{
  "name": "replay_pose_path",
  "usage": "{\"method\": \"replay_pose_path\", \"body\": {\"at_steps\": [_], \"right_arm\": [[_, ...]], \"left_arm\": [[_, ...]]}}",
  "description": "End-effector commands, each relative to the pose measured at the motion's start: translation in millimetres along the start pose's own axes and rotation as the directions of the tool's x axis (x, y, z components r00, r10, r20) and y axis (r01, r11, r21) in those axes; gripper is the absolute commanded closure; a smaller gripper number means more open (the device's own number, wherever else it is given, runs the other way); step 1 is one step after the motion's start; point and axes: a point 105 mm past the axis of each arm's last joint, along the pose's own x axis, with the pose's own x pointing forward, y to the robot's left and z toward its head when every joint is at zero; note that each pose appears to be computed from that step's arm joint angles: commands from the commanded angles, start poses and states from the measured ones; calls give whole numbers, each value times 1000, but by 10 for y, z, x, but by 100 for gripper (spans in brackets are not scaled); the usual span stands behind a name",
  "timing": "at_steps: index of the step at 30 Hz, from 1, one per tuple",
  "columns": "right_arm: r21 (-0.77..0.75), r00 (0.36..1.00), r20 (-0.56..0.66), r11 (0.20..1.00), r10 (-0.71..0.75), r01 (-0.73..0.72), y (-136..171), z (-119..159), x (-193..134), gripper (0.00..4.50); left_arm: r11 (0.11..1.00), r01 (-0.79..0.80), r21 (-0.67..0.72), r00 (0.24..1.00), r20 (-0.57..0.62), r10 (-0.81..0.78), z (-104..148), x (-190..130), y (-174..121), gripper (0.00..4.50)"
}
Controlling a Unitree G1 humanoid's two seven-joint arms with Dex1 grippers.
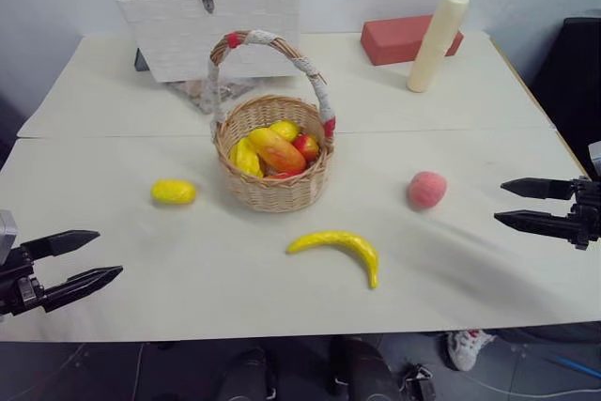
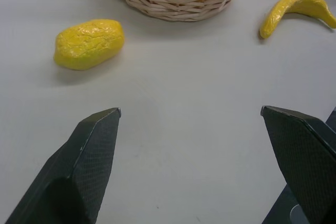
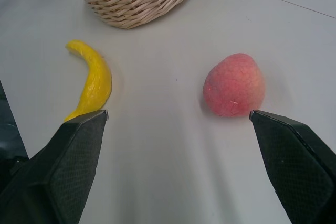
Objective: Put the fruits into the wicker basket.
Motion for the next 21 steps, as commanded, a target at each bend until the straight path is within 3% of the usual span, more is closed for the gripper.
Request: {"method": "replay_pose_path", "body": {"at_steps": [1, 15, 21], "right_arm": [[-38, 1000, 12, 999, 0, 0, -5, 66, -31, 3], [-90, 999, -14, 995, -48, 46, -72, 32, -57, 3], [-72, 1000, -4, 997, -25, 24, -6, 95, -3, 3]], "left_arm": [[999, -20, 30, 1000, -8, 20, 6, -20, -15, 0], [998, -40, 57, 999, -18, 41, 5, 46, 58, 0], [988, -60, 146, 998, 20, 57, 175, 159, 200, 0]]}}
